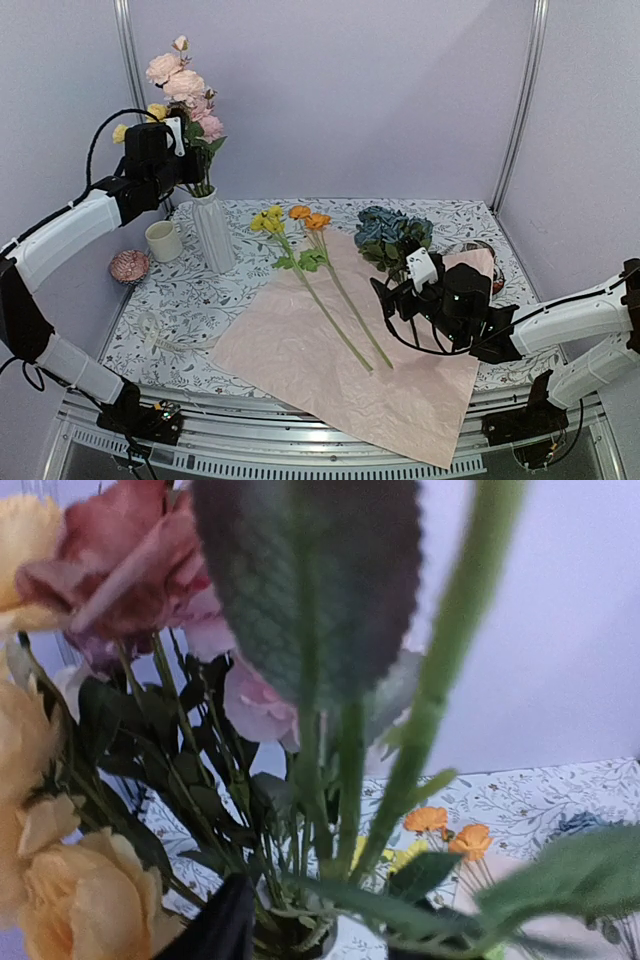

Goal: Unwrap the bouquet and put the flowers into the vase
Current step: Place the fake flower in the vase.

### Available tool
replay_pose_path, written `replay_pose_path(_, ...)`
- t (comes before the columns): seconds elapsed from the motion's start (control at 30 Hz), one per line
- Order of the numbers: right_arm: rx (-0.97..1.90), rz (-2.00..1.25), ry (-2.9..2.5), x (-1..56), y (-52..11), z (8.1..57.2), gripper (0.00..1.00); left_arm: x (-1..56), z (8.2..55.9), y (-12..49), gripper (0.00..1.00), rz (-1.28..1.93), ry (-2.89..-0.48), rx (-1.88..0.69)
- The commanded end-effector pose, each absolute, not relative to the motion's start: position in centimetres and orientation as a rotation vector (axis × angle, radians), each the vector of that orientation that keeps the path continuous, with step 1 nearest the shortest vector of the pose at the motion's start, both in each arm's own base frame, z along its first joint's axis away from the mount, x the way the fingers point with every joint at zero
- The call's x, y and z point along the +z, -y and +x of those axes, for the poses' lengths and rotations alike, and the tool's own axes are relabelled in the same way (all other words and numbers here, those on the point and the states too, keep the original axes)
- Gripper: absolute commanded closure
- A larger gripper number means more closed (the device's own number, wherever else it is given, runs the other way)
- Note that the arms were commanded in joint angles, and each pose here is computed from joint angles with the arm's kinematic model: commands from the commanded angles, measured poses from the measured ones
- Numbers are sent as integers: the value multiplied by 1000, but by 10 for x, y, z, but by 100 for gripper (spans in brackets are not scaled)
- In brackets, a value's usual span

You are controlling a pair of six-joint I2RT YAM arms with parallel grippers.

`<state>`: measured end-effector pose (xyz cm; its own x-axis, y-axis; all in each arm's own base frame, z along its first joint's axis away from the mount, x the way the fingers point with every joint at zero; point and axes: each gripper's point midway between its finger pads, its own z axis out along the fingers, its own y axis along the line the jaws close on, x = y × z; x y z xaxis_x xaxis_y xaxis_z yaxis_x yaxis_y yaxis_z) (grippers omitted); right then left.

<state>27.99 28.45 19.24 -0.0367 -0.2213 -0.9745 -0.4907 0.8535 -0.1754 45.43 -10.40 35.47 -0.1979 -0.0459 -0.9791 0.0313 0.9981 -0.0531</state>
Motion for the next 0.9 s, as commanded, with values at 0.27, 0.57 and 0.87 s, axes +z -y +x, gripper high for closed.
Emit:
replay_pose_path(0.27, 239, -563, -1611, 199, -290, 285, 1, 348, 440, 103, 21, -47, -1834, -134)
replay_pose_path(0.57, 241, -584, -1624, 194, -295, 285, 1, 320, 430, 106, 17, -46, -1925, -173)
replay_pose_path(0.87, 225, -588, -1718, 175, -300, 300, 0, 308, 410, 103, 18, -103, -1955, -246)
